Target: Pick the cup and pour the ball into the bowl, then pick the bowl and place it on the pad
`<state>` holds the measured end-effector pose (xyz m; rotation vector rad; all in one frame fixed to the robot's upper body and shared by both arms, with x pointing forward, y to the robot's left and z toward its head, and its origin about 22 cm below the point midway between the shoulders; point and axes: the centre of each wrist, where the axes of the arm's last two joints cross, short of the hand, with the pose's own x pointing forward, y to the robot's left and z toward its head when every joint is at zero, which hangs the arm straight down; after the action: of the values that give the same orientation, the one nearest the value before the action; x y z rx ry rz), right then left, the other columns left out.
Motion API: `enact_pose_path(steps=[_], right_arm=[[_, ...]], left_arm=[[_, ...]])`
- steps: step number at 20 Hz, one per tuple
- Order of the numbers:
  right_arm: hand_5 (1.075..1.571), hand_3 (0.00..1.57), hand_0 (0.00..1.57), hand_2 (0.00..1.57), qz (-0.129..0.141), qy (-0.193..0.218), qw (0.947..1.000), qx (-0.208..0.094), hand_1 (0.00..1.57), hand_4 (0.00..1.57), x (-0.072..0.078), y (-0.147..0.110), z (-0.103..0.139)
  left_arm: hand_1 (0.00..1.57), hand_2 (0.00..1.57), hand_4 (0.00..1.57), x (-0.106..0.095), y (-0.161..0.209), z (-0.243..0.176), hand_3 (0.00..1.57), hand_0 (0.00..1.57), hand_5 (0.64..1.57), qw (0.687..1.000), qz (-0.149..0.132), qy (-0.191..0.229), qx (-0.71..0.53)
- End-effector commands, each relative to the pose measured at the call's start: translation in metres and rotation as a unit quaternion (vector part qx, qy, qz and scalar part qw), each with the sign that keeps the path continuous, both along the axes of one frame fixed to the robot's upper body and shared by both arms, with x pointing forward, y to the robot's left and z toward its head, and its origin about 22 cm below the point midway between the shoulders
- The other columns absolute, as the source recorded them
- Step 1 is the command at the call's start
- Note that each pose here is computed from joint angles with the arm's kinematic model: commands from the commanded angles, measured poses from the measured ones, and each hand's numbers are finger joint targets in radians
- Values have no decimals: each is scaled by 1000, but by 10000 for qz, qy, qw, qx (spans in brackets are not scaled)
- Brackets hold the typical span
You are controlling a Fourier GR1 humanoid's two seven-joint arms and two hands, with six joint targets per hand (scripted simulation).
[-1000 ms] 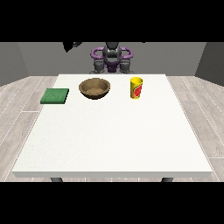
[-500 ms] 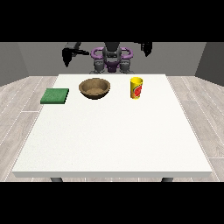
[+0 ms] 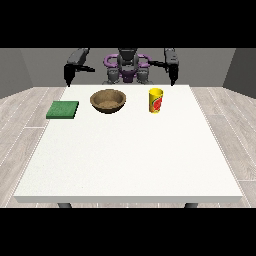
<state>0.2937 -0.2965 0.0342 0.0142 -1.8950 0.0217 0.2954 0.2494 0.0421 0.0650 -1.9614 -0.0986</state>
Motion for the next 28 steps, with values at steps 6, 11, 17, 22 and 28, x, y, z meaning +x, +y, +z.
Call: enact_pose_path(steps=[6, 11, 17, 22, 28], right_arm=[[1563, 0, 0, 0, 120, 20, 9999, 75, 0, 0, 4, -32, -21], [1562, 0, 0, 0, 8, -180, 9998, 119, 0, 0, 23, -47, 0], [1558, 0, 0, 0, 24, -138, 9999, 11, 0, 0, 19, -49, -14], [1558, 0, 0, 0, 155, -271, 9994, 178, 0, 0, 29, -64, 13], [1556, 0, 0, 0, 435, -669, 9968, 103, 0, 0, 31, -69, 25]], left_arm=[[0, 0, 0, 24, 7, -42, 0, 0, 1246, 9995, 327, 2, 19], [0, 0, 0, 28, -7, -69, 0, 0, 1278, 9991, 297, -318, 8], [0, 0, 0, 35, -11, -96, 0, 0, 1254, 9994, 340, -100, -12], [659, 914, 0, 43, 3, -101, 286, 659, 1425, 9978, 502, -116, -417], [1312, 1571, 833, 49, 29, -90, 1571, 1312, 1511, 9683, 1766, -572, 1672]])
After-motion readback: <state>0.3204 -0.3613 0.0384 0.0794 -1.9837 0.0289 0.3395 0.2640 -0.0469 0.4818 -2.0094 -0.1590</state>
